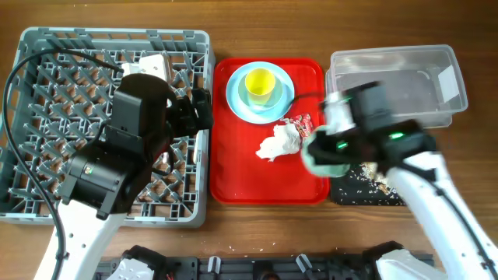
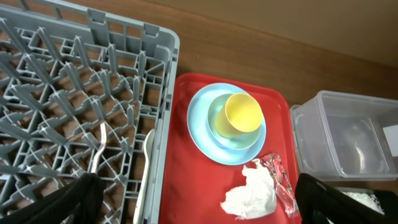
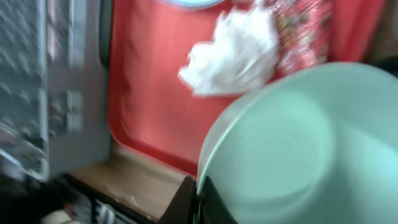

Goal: Sort waste into correct bins and load items into the dishwasher rack
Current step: 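Set the empty green bowl back on the red tray with the right gripper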

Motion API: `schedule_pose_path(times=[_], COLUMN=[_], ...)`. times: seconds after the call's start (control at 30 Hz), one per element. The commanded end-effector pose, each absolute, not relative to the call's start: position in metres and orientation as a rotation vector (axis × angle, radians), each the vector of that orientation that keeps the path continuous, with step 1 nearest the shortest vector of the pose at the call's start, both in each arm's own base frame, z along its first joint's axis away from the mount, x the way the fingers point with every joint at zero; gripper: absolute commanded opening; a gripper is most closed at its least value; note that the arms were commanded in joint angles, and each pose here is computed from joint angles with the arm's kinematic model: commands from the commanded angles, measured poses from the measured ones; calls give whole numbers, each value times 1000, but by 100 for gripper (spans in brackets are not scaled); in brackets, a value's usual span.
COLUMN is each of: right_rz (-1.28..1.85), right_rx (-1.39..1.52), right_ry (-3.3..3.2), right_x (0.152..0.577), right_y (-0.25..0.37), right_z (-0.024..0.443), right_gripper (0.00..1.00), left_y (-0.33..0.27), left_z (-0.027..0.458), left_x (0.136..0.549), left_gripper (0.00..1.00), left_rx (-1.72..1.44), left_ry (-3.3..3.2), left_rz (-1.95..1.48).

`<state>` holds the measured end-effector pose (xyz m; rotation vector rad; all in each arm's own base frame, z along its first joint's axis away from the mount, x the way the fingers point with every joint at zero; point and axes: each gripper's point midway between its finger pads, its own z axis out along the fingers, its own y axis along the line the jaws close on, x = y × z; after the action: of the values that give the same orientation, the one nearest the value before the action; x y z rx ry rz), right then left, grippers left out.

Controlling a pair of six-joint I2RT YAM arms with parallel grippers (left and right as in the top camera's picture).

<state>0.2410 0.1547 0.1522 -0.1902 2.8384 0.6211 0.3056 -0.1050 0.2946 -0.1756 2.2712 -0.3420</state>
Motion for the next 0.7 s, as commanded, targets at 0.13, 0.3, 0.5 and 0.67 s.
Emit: schedule_pose_path(times=[0.13, 0.3, 0.5, 0.67], right_rz=[355, 386, 538, 445], right_rx=[-306, -457, -552, -522], right_ry=[2951, 2999, 3002, 2875], right_x=[220, 206, 196, 226], right_y=[207, 242, 264, 247], right_z=[97, 63, 72, 122], right_gripper=[4, 5, 43, 83], left_y=[-104, -104, -104, -104], left_z=[299, 299, 299, 299], left_x=[306, 306, 306, 306], left_gripper=[100, 100, 100, 100], left_rx=[-185, -185, -185, -185], left_ry=[2260, 2260, 2260, 2260], left_rz=[-354, -353, -354, -354])
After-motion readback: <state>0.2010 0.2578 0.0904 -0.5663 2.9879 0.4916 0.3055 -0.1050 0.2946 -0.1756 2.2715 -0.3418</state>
